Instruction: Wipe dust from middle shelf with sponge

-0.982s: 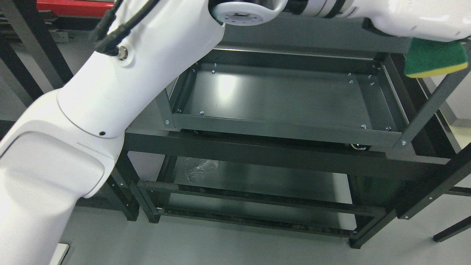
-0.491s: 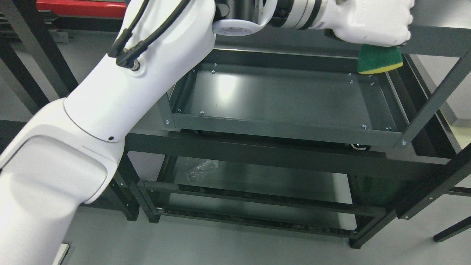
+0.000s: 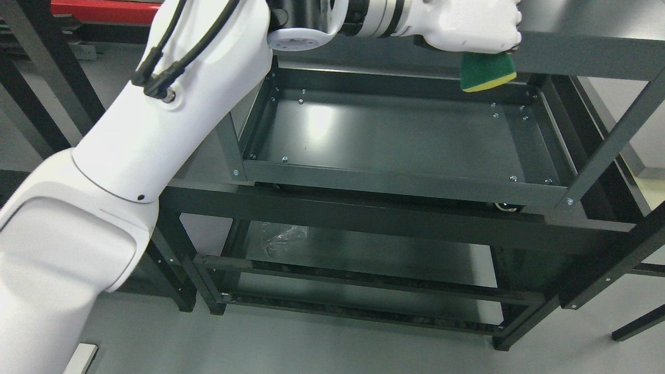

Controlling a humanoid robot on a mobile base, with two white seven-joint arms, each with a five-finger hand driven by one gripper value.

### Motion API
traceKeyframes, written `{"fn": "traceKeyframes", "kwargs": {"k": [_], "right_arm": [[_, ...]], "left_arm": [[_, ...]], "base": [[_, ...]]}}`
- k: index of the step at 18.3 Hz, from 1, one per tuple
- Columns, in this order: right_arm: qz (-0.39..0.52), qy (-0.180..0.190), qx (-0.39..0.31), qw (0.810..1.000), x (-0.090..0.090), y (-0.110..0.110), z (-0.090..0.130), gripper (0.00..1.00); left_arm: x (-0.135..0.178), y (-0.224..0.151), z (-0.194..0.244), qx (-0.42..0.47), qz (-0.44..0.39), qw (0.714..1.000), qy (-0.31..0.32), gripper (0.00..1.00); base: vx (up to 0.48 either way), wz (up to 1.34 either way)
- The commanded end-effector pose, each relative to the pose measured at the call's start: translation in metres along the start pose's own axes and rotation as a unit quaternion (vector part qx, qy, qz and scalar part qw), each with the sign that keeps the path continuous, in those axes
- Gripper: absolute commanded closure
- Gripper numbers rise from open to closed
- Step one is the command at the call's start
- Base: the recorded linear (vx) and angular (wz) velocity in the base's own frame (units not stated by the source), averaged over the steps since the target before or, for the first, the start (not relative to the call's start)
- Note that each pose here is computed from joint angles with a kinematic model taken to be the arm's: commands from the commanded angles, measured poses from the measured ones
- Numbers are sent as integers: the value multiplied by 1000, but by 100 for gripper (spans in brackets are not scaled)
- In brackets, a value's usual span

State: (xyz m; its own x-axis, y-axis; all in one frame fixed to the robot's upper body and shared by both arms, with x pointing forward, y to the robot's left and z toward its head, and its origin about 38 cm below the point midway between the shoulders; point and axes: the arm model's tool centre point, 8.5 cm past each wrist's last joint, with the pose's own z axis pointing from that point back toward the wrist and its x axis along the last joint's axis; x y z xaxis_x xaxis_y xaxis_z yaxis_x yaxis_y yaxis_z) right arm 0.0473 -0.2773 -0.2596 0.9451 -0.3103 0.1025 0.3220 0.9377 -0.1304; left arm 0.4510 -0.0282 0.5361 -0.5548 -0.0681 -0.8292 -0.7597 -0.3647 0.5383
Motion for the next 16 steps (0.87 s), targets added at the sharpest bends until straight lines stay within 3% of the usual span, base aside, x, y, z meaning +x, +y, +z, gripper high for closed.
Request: {"fn": "traceKeyframes", "kwargs": {"k": [1, 6, 16], "right_arm": [[2, 25, -7, 1000, 2, -10, -1, 0], [2, 25, -7, 1000, 2, -10, -1, 0], [2, 25, -7, 1000, 2, -10, -1, 0]], "left_arm": [[-30, -29, 73, -21, 5, 997, 71, 99], [-33, -51, 127, -48, 18, 993, 104, 99], [-34, -81, 283, -98, 72, 975, 187, 98]], "base": [[0, 0], [0, 0], [0, 0]]}}
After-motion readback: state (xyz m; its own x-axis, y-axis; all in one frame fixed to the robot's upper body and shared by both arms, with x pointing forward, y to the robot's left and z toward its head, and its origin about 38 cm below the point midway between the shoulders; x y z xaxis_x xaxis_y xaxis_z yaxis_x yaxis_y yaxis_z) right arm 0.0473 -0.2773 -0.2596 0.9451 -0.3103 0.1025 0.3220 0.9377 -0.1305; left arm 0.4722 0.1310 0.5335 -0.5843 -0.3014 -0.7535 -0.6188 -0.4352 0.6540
